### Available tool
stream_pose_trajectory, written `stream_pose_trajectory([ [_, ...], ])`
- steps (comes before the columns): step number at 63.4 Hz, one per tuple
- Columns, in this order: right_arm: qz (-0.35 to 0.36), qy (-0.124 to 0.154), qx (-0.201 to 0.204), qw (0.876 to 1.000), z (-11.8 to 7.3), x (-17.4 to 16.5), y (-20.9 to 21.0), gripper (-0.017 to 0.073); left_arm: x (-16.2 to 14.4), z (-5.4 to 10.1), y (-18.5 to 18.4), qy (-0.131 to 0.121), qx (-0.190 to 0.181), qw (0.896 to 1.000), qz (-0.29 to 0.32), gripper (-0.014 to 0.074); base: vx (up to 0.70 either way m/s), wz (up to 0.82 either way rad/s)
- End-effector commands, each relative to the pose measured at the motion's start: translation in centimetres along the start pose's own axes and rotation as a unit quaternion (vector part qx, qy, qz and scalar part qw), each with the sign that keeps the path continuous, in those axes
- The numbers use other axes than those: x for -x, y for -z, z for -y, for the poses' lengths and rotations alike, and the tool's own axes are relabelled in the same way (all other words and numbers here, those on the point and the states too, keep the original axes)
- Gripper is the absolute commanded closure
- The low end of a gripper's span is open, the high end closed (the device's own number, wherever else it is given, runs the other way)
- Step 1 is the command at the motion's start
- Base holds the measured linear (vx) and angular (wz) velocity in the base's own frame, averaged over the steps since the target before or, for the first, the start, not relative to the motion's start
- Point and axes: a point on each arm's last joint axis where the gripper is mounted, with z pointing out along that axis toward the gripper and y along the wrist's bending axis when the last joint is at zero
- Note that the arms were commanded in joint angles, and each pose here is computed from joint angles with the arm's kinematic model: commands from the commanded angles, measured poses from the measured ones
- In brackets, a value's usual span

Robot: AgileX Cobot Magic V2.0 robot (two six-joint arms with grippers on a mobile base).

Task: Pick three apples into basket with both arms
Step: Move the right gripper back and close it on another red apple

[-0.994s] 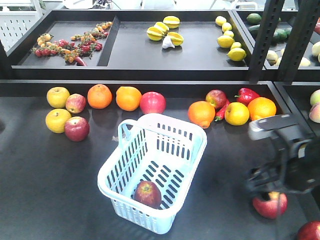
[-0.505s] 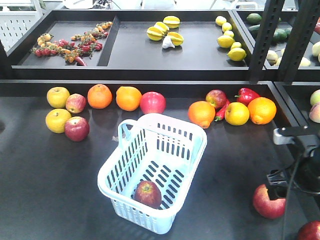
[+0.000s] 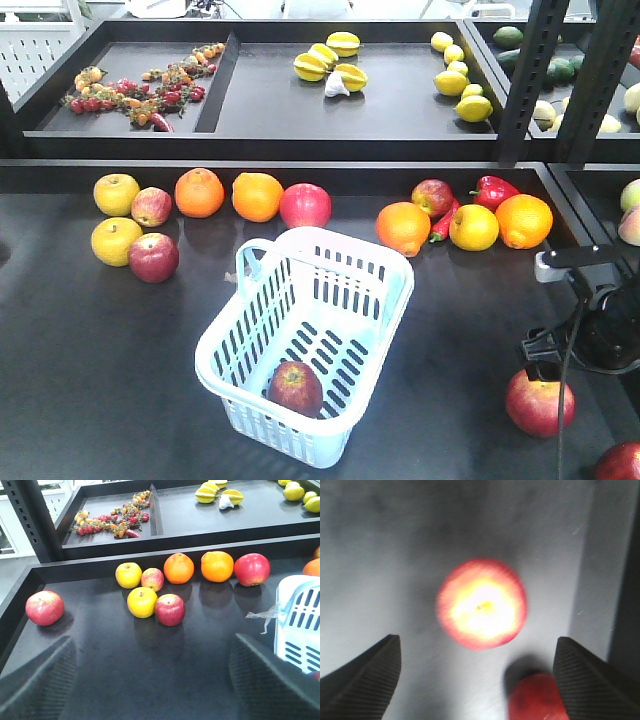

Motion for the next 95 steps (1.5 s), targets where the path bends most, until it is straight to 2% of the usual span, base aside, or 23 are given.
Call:
stream_pose_trajectory([
  [1,0.034,0.008,-0.01,0.999,0.4,1.1,0.5,-0.0034,1.3,0.0,0.3,0.001,-0.004,0.999,0.041,0.0004,0.0,0.0],
  [28,0.005,0.007,-0.005,1.0,0.4,1.2,-4.0,-0.0034,1.3,0.0,0.3,0.001,-0.004,0.999,0.041,0.0004,0.0,0.0],
  [59,-0.024,-0.011,0.001,1.0,0.3,0.8,-7.3,-0.003,1.3,0.0,0.3,0.001,-0.004,0.999,0.041,0.0004,0.0,0.0],
  [66,-0.024,-0.017,0.001,1.0,0.3,0.7,-7.3,-0.0001,1.3,0.0,0.3,0.001,-0.004,0.999,0.041,0.0004,0.0,0.0],
  [83,-0.037,-0.025,0.003,0.999,0.3,0.5,-7.3,0.0181,1.3,0.0,0.3,0.001,-0.004,0.999,0.041,0.0004,0.0,0.0],
  [95,-0.032,-0.043,0.002,0.999,0.3,0.6,-6.1,0.0197,1.3,0.0,0.3,0.001,-0.004,0.999,0.041,0.0004,0.0,0.0],
])
